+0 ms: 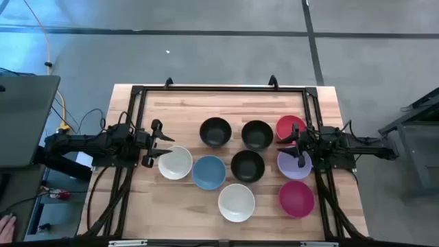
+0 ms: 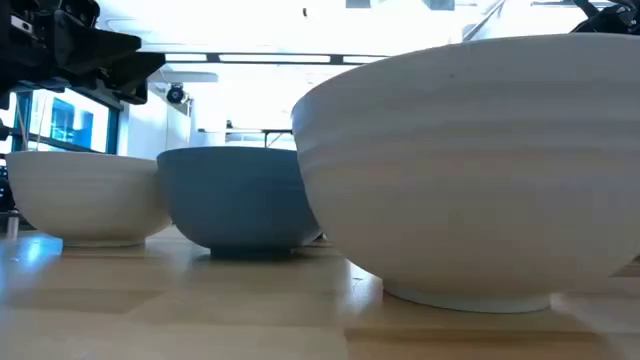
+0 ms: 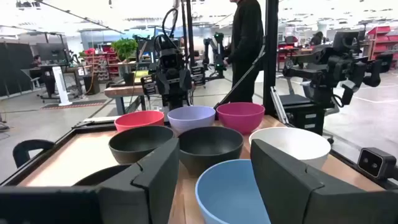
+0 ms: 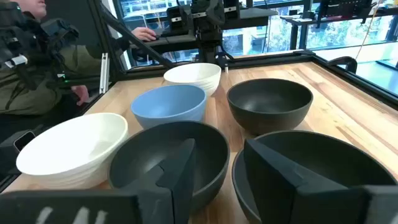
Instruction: Nest bowls inside each other
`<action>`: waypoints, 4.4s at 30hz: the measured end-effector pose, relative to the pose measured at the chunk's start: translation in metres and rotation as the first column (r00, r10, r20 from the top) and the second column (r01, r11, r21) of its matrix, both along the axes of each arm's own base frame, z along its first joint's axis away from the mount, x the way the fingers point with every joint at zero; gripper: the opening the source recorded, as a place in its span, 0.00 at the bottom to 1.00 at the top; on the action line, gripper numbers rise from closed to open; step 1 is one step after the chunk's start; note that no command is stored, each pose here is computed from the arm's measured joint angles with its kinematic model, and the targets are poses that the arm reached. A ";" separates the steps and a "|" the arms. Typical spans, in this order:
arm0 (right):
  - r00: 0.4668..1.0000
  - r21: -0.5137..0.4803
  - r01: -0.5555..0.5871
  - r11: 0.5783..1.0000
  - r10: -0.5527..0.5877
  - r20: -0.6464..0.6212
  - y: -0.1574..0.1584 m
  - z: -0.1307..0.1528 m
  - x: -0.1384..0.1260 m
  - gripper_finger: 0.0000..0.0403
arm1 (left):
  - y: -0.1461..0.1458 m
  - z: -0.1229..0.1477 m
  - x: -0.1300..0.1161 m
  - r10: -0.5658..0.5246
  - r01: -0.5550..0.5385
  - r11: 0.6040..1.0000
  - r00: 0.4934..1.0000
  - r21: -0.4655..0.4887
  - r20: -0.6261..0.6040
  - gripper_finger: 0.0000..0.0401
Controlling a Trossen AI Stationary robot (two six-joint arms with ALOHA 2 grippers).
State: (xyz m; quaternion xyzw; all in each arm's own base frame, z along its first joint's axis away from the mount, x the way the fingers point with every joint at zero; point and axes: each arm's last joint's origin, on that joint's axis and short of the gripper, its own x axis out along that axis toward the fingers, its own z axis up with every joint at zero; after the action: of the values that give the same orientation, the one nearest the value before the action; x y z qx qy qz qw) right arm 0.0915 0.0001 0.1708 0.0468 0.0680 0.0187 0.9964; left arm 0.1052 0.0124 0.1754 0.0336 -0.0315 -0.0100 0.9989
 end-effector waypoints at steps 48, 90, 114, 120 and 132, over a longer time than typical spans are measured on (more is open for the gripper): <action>1.000 0.000 0.000 1.000 0.000 0.000 0.000 0.000 0.000 0.32 | 0.000 0.000 0.000 0.000 0.000 1.000 1.000 0.000 0.000 0.47; 1.000 0.000 0.000 1.000 0.000 0.000 0.000 0.000 0.000 0.32 | 0.000 0.000 0.000 0.000 0.000 1.000 1.000 0.001 0.003 0.47; 1.000 0.000 -0.001 1.000 0.001 0.000 0.000 0.000 0.000 0.32 | 0.001 0.009 -0.001 0.044 -0.035 0.995 0.995 -0.096 0.094 0.47; 1.000 -0.049 -0.007 0.999 0.007 0.002 0.000 0.000 0.000 0.32 | 0.001 0.010 -0.001 0.020 -0.007 0.992 0.995 -0.127 0.099 0.47; 0.999 0.271 0.022 0.962 -0.034 0.039 0.000 0.005 0.001 0.32 | 0.000 0.010 -0.001 -0.002 0.016 0.990 0.995 -0.140 0.099 0.47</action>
State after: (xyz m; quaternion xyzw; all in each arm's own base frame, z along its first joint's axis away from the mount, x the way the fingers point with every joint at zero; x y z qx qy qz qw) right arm 0.0921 0.0001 0.1762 0.1827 0.0427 0.0148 0.9821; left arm 0.1041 0.0125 0.1852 -0.0365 -0.0814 -0.0106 0.9960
